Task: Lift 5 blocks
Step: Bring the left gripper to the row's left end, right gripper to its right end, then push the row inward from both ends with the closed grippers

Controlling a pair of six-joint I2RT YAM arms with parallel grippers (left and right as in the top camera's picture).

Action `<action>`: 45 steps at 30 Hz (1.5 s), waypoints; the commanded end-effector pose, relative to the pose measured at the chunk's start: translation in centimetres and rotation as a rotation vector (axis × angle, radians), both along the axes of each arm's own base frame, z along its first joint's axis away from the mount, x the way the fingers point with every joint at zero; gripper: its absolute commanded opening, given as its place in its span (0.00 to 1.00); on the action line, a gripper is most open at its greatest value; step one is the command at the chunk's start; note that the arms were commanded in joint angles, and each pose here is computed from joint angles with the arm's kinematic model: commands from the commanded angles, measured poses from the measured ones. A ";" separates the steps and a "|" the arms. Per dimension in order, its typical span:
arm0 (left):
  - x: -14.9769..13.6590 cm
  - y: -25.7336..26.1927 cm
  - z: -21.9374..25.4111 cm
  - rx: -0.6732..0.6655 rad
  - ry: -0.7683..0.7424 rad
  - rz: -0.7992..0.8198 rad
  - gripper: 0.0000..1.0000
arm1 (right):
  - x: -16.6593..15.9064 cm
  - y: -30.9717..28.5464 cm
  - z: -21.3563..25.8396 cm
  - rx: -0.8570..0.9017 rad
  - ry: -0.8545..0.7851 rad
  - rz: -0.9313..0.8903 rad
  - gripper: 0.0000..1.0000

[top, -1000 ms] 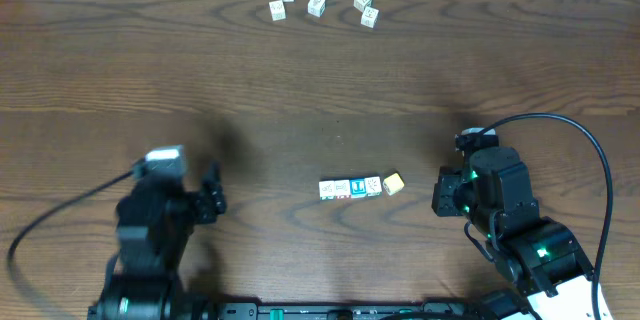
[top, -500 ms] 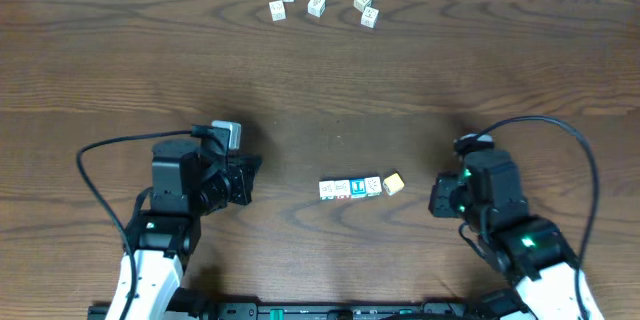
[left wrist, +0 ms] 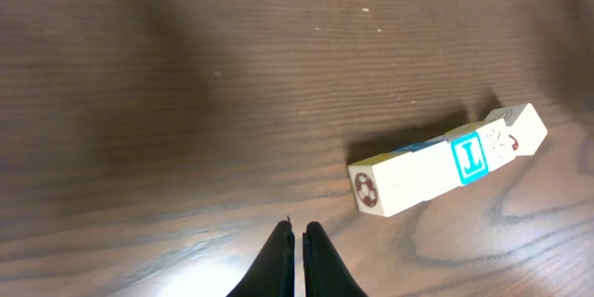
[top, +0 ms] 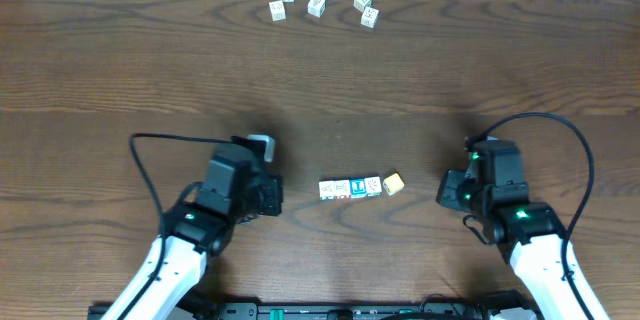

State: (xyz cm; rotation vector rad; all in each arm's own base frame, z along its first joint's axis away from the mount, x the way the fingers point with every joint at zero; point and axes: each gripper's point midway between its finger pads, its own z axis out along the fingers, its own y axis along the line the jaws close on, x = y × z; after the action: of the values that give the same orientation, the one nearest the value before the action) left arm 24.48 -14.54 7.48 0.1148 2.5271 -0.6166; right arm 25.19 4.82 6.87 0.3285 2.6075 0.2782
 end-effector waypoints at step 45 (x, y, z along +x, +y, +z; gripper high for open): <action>1.3 -2.9 -4.3 -0.007 0.104 0.126 0.07 | 2.1 7.4 -5.2 0.189 0.095 0.359 0.01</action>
State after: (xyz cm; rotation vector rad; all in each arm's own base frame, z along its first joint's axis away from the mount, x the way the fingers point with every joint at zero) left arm 25.45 -17.60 3.11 -0.0915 2.6202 -0.6252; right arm 26.76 11.50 1.55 -0.0774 2.7328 0.6602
